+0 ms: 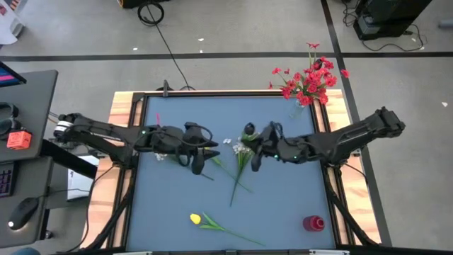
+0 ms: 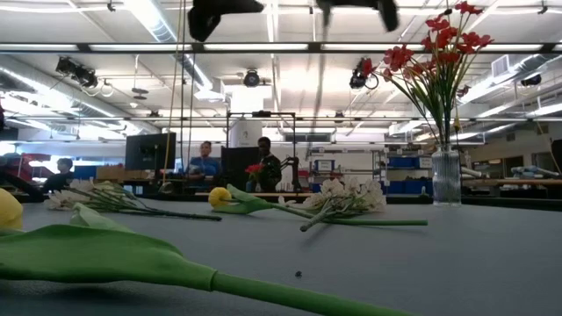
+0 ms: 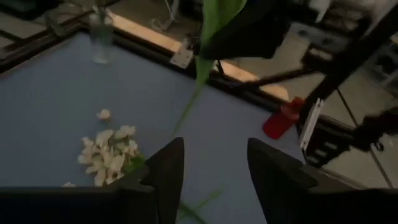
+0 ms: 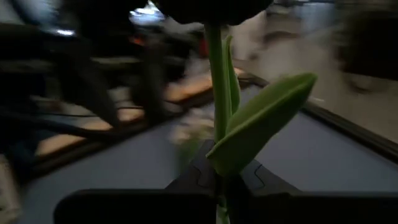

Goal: Sort flowers into vase by color
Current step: Put the black flower into the transparent vase

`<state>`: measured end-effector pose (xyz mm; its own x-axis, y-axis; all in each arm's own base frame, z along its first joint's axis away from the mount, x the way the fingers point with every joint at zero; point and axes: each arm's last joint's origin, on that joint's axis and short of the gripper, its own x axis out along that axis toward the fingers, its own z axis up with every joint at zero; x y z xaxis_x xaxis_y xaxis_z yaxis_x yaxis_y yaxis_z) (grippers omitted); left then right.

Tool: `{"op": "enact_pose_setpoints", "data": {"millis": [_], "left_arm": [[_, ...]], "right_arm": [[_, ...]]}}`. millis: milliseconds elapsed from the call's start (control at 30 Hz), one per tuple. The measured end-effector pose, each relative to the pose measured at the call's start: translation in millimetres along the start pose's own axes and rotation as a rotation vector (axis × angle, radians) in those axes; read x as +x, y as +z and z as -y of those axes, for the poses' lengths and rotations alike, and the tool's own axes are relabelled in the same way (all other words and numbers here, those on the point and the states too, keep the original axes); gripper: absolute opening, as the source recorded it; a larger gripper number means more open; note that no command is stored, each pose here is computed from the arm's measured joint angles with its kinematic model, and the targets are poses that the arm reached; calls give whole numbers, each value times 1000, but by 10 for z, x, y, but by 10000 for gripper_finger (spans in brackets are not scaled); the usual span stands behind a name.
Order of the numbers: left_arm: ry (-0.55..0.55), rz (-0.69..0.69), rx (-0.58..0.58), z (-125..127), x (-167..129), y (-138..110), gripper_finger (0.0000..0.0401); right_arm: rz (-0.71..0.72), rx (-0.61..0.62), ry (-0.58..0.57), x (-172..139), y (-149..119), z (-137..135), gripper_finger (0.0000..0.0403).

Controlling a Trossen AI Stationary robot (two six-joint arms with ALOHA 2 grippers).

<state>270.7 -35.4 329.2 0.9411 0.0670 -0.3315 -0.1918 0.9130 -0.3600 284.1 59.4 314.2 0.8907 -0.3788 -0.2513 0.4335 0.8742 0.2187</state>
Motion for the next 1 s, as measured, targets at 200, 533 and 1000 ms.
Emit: {"op": "enact_pose_setpoints", "data": {"millis": [200, 533, 1000], "left_arm": [[133, -37, 21, 15, -100, -99, 183], [158, -18, -34, 151, -130, -188, 176], [179, -44, -120, 199, -180, -265, 176]], "right_arm": [[-6, 3, -215, -434, -57, 201, 14], [32, -50, -373, -1119, 21, 679, 14], [91, -168, -609, -1541, 168, 1289, 14]]}}
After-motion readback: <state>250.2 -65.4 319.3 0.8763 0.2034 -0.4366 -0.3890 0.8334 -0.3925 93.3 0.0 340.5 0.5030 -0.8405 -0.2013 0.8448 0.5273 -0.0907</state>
